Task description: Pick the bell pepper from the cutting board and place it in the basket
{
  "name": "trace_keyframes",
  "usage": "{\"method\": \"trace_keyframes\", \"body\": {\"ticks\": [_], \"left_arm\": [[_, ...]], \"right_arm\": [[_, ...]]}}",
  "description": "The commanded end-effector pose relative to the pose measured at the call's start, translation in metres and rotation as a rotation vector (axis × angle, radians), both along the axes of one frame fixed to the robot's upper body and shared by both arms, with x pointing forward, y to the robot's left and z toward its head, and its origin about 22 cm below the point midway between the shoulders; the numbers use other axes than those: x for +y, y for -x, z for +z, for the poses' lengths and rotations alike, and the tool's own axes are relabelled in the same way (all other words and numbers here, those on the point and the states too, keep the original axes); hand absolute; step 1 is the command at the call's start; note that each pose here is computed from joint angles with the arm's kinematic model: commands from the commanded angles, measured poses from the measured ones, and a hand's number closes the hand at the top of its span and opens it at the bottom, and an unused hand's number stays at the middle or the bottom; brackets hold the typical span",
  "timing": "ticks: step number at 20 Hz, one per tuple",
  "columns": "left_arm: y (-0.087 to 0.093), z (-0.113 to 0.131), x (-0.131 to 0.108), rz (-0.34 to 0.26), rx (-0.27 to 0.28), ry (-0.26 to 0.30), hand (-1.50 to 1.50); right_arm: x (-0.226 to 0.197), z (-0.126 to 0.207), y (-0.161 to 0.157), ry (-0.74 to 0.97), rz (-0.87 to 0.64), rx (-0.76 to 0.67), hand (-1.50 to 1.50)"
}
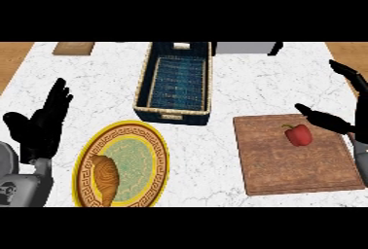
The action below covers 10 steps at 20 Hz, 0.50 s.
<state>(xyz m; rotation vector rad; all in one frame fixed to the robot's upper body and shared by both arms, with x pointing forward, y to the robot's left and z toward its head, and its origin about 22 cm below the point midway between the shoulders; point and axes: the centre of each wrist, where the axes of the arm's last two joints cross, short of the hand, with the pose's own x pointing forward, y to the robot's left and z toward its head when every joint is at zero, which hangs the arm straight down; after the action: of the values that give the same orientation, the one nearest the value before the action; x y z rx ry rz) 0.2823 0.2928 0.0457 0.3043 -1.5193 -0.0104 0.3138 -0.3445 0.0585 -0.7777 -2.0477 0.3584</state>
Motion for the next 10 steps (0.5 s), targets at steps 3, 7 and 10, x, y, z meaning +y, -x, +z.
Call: {"method": "trace_keyframes", "body": {"ticks": [3, 7, 10], "left_arm": [[-0.008, 0.009, 0.015, 0.008, 0.019, 0.005, 0.0], [0.007, -0.008, 0.011, 0.024, 0.02, -0.008, 0.0], [0.001, 0.0, 0.018, 0.02, 0.023, 0.012, 0.0]], "right_arm": [[-0.015, 0.033, 0.018, 0.206, -0.194, 0.15, -1.5], [-0.049, 0.045, 0.041, 0.444, -0.174, 0.505, -1.5], [-0.051, 0.07, 0.046, 0.543, -0.144, 0.682, -1.5]]}}
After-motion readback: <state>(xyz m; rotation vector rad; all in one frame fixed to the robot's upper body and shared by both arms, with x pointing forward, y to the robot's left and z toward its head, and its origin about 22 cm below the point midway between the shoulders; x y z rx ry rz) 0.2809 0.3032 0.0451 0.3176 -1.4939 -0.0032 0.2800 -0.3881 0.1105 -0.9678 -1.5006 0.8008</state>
